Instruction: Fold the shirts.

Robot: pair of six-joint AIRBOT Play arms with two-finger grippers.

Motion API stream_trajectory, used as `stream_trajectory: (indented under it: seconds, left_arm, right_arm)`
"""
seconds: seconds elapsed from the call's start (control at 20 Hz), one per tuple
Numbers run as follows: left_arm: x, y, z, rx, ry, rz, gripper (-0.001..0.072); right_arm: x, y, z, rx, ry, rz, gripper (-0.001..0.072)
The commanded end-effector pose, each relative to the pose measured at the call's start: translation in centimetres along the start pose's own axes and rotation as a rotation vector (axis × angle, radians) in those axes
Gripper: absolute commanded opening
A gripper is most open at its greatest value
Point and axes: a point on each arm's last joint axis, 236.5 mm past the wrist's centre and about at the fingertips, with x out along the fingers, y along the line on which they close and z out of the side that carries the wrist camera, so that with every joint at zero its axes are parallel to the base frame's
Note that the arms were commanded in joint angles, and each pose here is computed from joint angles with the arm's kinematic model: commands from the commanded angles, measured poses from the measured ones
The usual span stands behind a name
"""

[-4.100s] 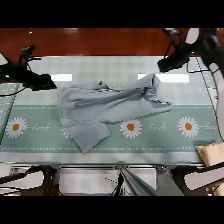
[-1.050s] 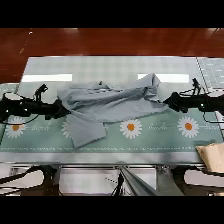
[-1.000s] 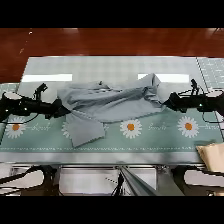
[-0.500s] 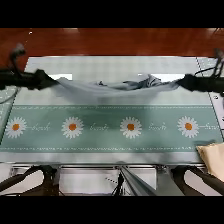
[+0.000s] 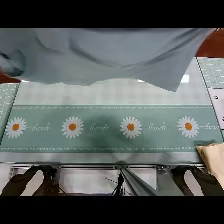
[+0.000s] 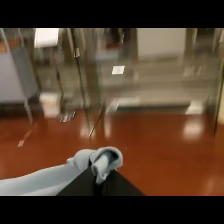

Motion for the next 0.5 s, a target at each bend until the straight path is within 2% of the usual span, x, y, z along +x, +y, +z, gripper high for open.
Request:
stream_trajectory:
  seconds: [0.0, 0.25, 0.45]
  left_arm:
    - [-8.0, -3.7, 7.4, 0.153, -0.219, 0.149, 0.0025]
    - [-11.9, -3.0, 1.9, 0.125, 0.005, 0.306, 0.0025]
    - [-11.5, -1.9, -6.6, -0.048, 0.362, 0.296, 0.0025]
  right_arm:
    - [-6.1, 2.0, 7.0, -0.048, -0.172, -0.086, 0.0034]
    - [-10.8, 1.9, 4.5, -0.095, 0.009, -0.216, 0.0034]
    - [-12.7, -0.2, -2.7, -0.079, 0.337, -0.303, 0.0034]
